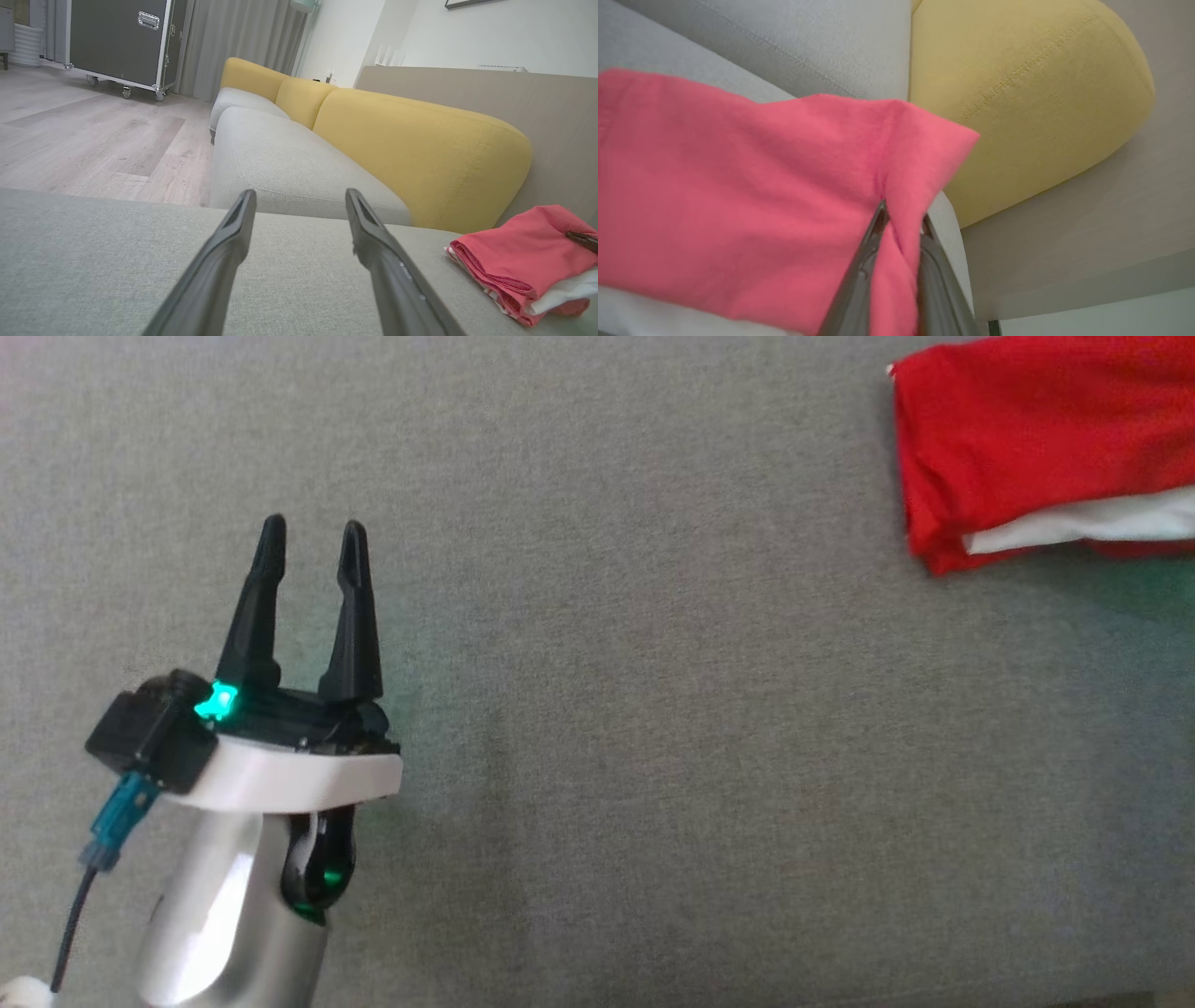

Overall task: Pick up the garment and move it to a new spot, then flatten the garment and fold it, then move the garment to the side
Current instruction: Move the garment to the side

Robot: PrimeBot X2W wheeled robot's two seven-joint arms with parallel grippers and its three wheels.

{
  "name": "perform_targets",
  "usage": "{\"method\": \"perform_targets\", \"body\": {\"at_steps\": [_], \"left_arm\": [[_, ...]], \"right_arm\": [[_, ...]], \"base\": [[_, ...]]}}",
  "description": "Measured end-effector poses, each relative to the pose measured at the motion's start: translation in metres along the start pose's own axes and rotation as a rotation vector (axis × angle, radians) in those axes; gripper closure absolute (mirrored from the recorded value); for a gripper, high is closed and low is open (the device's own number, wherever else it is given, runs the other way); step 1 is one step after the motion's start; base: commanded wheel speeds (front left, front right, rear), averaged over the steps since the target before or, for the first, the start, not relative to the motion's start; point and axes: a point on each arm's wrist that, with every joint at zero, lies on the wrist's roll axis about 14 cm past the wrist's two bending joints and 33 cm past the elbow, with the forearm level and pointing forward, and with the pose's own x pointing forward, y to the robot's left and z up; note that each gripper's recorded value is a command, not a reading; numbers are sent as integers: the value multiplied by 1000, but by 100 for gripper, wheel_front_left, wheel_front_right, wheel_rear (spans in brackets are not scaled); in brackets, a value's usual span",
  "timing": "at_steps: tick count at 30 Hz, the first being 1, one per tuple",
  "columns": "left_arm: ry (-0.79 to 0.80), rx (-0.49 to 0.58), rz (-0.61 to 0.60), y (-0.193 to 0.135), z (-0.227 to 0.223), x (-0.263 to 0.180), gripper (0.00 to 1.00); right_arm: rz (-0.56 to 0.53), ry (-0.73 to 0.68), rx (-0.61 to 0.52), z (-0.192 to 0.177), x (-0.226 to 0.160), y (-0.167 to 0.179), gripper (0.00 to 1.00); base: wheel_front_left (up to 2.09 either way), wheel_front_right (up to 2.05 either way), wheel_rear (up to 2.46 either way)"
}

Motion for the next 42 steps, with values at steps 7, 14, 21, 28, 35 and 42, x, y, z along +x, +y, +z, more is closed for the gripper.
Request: {"method": "perform_targets", "body": {"at_steps": [7,14,21,28,35,42], "left_arm": [[24,7,18,16,-10,5,0],[17,8,17,18,-8,9,0],[-19,23,8,11,10,7,0],[-69,44,40,11,35,-13,0],[-125,92,61,7,62,-32,0],[-153,113,115,10,75,-67,0]], "right_arm": [[-3,59,-54,-15,13,1,100],[-16,113,-42,-33,9,1,0],[-44,2,-16,4,-3,-2,0],[-29,-221,116,72,-29,15,0],[13,-404,350,119,-64,40,0],[55,-554,605,145,-106,60,0]], "base": [[0,0,0],[0,0,0],[0,0,0],[0,0,0],[0,0,0],[0,0,0]]}}
